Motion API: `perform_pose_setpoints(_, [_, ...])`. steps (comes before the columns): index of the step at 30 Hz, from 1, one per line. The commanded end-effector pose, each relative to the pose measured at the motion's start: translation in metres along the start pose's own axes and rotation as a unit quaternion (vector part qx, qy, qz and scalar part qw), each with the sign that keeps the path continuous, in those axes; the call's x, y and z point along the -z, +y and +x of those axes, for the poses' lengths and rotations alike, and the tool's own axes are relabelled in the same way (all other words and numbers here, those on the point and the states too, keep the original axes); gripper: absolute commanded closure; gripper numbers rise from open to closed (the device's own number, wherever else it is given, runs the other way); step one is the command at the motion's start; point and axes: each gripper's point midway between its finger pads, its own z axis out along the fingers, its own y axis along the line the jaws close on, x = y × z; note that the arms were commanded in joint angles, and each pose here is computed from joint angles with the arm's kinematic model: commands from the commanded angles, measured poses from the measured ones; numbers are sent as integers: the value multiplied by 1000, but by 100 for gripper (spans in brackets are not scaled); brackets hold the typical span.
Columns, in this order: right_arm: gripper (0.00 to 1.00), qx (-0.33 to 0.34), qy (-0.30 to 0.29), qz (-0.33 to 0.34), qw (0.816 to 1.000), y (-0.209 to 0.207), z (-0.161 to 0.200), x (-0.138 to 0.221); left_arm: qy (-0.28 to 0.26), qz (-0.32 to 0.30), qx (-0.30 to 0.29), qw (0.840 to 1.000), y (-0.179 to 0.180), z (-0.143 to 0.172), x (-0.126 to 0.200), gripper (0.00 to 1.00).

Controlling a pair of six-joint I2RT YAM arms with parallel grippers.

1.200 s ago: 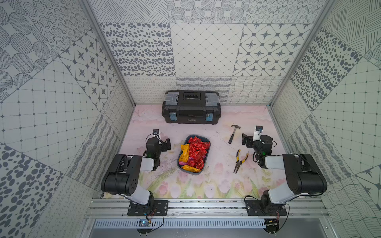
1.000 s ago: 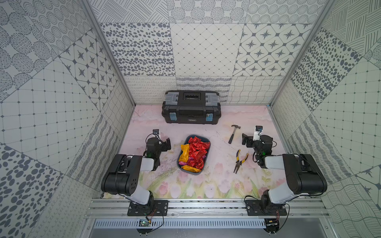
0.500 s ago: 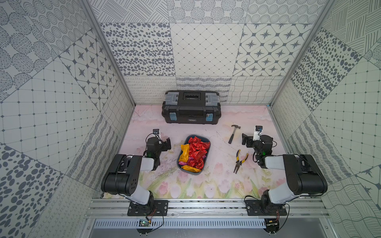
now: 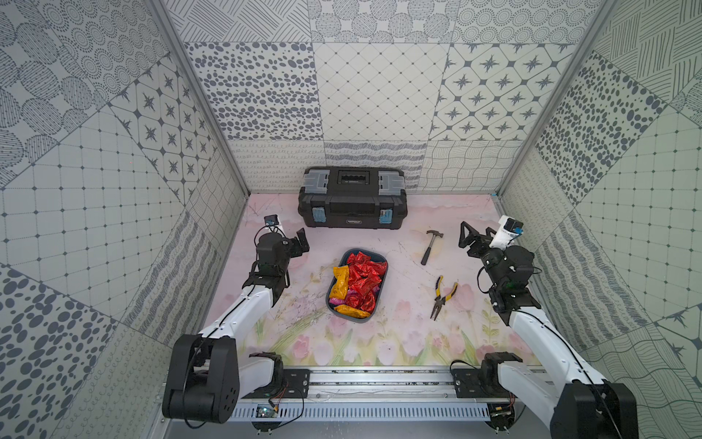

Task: Take the tea bags out of the storage box
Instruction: Pick up the tea bag from the storage box.

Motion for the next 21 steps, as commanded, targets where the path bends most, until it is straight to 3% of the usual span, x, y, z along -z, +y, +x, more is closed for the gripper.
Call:
perform_pose_setpoints(1, [1, -90, 99, -51, 990, 28, 27, -3, 102, -21, 106, 989, 11, 39, 20, 2])
perform_pose_setpoints(4, [1, -62, 155, -93, 982, 68, 52, -1, 145, 13, 158, 977, -5, 49, 32, 2])
perform_pose_setpoints(8, [3, 46, 221, -160, 961, 135, 93, 11, 199, 60, 226, 952, -28, 65, 49, 2])
perform_pose_setpoints(11, [8, 129, 263, -220, 931, 179, 125, 24, 231, 76, 240, 940, -38, 74, 60, 2])
perform_pose_setpoints(15, [10, 220, 304, -262, 889, 213, 160, 35, 260, 101, 215, 936, -55, 85, 73, 2])
perform_pose_setpoints(18, [13, 222, 314, -255, 887, 218, 171, 27, 282, 123, 187, 933, -70, 92, 83, 4])
perform_pose_setpoints(21, [16, 201, 301, -234, 902, 217, 171, 17, 299, 141, 160, 930, -83, 96, 95, 9])
